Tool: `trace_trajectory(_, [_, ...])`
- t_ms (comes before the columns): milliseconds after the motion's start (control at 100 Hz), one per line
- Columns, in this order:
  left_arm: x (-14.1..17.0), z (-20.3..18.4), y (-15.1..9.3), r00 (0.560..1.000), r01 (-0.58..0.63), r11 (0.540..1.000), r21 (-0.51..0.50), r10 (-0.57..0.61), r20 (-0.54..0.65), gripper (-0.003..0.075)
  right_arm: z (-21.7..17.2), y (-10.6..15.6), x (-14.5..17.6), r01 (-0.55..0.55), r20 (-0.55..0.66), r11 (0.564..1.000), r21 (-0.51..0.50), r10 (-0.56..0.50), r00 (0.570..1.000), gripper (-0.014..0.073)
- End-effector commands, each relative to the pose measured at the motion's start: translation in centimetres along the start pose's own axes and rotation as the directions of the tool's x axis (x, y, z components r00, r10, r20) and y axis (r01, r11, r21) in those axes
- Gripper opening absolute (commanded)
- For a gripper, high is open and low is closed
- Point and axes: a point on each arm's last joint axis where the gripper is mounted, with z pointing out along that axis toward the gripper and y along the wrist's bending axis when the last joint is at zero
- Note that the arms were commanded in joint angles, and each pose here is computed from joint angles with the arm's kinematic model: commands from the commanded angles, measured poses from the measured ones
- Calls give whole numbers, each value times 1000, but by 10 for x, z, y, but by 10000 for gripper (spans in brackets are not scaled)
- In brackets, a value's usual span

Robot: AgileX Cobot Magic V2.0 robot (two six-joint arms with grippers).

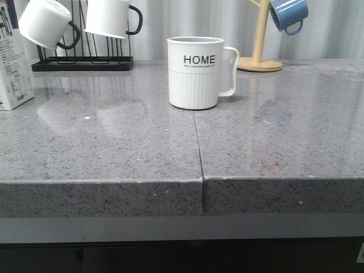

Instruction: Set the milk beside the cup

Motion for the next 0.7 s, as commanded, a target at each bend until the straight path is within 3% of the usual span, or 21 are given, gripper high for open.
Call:
trace_trajectory(0, [9, 0, 0, 999, 10, 1000, 9, -10, 53, -21, -2, 2, -15, 8, 86, 1000, -10, -7, 996, -125])
trace_trajectory(690, [9, 0, 0, 999, 10, 1000, 9, -10, 53, -21, -2, 2, -15, 8, 88, 1000, -10, -7, 996, -121])
